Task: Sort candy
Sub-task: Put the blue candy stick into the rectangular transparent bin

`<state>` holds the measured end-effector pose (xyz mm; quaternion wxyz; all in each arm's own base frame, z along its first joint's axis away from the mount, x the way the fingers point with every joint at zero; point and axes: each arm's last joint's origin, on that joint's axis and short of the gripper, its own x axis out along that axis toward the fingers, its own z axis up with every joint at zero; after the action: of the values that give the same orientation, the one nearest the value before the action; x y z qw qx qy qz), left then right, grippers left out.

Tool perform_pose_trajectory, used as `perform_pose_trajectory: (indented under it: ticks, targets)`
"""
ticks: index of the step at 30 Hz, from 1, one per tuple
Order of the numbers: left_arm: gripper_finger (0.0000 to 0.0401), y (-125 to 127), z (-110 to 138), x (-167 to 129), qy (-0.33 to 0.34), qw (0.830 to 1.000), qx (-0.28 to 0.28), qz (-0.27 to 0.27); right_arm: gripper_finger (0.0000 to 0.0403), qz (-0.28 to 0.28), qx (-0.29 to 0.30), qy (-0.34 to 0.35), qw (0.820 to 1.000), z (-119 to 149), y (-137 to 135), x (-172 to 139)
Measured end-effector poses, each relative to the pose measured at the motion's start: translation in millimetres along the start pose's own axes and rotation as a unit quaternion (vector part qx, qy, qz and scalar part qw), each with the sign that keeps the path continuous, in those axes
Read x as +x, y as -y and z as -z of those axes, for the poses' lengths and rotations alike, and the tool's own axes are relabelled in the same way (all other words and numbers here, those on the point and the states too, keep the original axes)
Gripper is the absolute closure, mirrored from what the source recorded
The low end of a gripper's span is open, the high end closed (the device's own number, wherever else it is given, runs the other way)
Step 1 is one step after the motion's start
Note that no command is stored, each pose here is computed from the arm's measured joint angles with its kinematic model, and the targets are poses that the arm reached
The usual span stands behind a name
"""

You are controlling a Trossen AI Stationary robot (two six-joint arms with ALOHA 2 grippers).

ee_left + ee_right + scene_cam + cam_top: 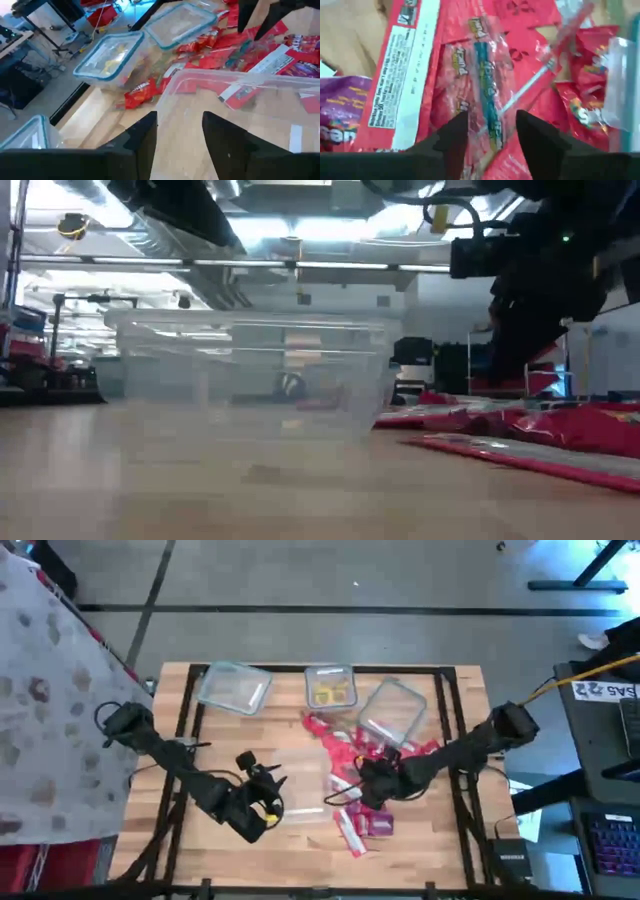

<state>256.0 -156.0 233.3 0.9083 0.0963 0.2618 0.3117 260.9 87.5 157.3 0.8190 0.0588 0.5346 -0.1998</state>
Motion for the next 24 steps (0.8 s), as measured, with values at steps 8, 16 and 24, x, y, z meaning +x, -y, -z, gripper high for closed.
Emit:
perform_pose_trajectory:
  ticks: [8, 16, 24]
  targets:
    - [0.0258, 0.0, 0.0, 0.0, 0.0, 1.0, -0.001, 0.0, 0.027, -0.028, 0.013, -0.019, 0.999, -1.5, 21.5, 22.5]
    - [0.0258, 0.0, 0.0, 0.0, 0.0, 1.0, -0.002, 0.0, 0.0393, -0.08, 0.006, -0.025, 0.996, -1.8, 22.8, 26.4]
    - [0.0258, -0.1, 0.1, 0.0, -0.001, 1.0, 0.0, 0.0, 0.0398, -0.053, -0.007, -0.011, 0.998, -28.7, 19.0, -0.5]
